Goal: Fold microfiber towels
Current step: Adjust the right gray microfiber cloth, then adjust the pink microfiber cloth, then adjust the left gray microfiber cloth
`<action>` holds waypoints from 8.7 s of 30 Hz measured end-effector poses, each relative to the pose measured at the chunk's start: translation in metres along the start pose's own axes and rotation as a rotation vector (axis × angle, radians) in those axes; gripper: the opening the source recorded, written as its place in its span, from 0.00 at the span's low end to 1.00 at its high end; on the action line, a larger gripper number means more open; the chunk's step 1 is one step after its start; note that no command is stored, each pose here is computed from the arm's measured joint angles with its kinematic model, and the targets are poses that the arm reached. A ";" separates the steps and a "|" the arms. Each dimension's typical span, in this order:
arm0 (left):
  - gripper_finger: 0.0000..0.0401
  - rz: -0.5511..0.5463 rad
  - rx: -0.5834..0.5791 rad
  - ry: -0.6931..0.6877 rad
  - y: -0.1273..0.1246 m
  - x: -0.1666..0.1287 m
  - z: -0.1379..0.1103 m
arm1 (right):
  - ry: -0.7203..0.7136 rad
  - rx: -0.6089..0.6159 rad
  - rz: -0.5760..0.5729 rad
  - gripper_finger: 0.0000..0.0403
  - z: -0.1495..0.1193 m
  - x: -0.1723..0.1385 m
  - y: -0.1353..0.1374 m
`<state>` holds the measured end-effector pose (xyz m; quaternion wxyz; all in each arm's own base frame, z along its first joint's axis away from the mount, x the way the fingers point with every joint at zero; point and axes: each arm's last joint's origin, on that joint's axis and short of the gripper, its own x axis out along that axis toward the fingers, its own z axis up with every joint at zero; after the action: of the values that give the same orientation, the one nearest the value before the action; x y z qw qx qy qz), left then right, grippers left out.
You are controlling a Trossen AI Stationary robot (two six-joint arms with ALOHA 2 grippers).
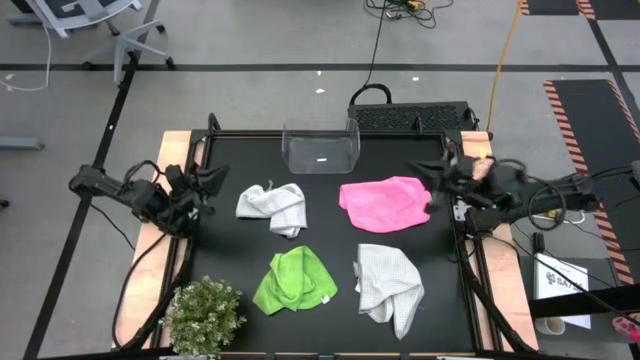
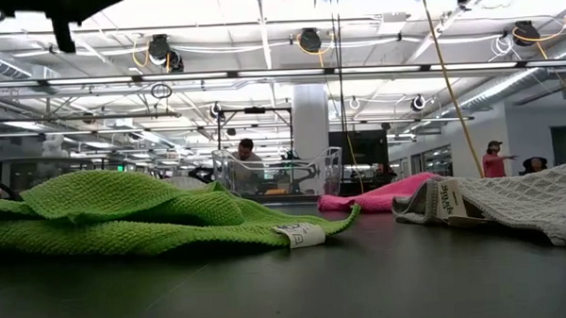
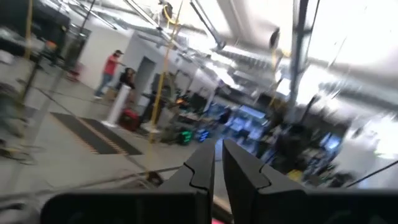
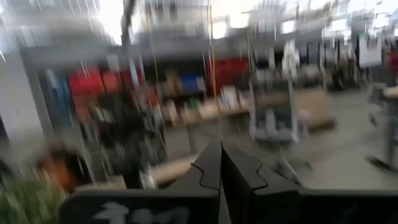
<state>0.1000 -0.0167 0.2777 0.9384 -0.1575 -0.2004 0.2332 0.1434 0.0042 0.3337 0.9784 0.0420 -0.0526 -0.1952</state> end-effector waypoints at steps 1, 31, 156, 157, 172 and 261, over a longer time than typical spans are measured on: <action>0.08 0.012 0.032 0.009 -0.004 0.004 0.005 | 0.072 -0.032 -0.006 0.03 0.006 0.009 0.005; 0.08 0.336 0.341 0.205 -0.038 0.038 0.001 | 1.276 -0.151 -0.400 0.41 -0.120 0.062 -0.006; 0.01 0.107 0.302 0.552 -0.063 0.090 -0.041 | 1.258 0.379 0.251 0.00 -0.152 0.049 0.057; 0.02 0.116 0.291 0.551 -0.062 0.091 -0.042 | 1.194 0.386 0.265 0.00 -0.148 0.053 0.057; 0.01 -0.024 0.123 0.626 -0.065 0.120 -0.076 | 0.559 0.379 0.396 0.00 -0.092 0.086 0.049; 0.06 -0.031 0.155 0.623 -0.057 0.133 -0.085 | 0.952 0.179 -0.068 0.00 -0.131 0.086 -0.036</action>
<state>0.2668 -0.0149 0.2662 0.9673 -0.1464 0.1128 0.1740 0.2246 -0.0541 0.2079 0.8794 0.2123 0.3858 -0.1810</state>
